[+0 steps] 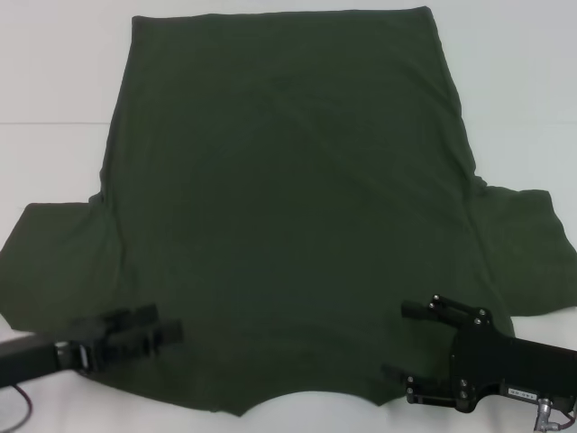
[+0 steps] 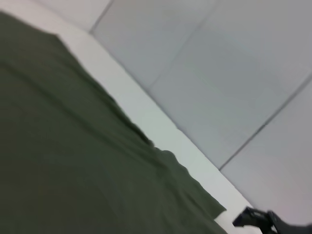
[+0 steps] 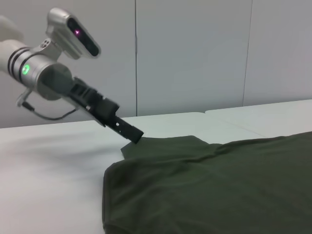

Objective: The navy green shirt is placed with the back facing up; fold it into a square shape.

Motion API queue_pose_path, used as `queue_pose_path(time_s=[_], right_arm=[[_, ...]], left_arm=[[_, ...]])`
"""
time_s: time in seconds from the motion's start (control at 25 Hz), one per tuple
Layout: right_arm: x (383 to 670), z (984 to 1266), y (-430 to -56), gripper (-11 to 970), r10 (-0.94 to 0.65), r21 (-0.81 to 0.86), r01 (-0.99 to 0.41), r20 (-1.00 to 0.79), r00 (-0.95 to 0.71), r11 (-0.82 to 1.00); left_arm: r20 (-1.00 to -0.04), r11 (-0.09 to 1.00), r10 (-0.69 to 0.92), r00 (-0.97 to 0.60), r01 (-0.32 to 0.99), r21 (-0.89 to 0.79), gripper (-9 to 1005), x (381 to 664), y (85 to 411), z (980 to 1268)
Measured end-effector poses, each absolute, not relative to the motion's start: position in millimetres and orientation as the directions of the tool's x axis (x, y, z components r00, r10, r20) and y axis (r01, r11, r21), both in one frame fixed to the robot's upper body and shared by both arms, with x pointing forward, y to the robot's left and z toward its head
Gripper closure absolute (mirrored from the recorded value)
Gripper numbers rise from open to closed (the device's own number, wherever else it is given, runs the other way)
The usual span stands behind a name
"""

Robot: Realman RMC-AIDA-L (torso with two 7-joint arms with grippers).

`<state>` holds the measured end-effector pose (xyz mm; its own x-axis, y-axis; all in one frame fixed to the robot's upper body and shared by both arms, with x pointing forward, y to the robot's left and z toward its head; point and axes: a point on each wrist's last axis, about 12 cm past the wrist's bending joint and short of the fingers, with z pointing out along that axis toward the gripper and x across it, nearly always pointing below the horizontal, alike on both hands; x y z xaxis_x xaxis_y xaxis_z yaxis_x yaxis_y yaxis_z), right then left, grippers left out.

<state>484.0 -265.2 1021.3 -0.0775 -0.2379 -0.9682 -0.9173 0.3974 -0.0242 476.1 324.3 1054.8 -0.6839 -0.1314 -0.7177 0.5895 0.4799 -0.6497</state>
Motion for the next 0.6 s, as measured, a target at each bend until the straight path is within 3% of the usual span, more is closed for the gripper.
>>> queue_pose_path(time_s=[0.6], right_arm=[[485, 1022, -264, 74, -0.240, -0.026, -0.921, -0.968, -0.074, 0.389]], left_arm=[[-0.495, 0.607, -0.282, -0.822, 0.247, -0.755, 91, 496, 378, 1111]])
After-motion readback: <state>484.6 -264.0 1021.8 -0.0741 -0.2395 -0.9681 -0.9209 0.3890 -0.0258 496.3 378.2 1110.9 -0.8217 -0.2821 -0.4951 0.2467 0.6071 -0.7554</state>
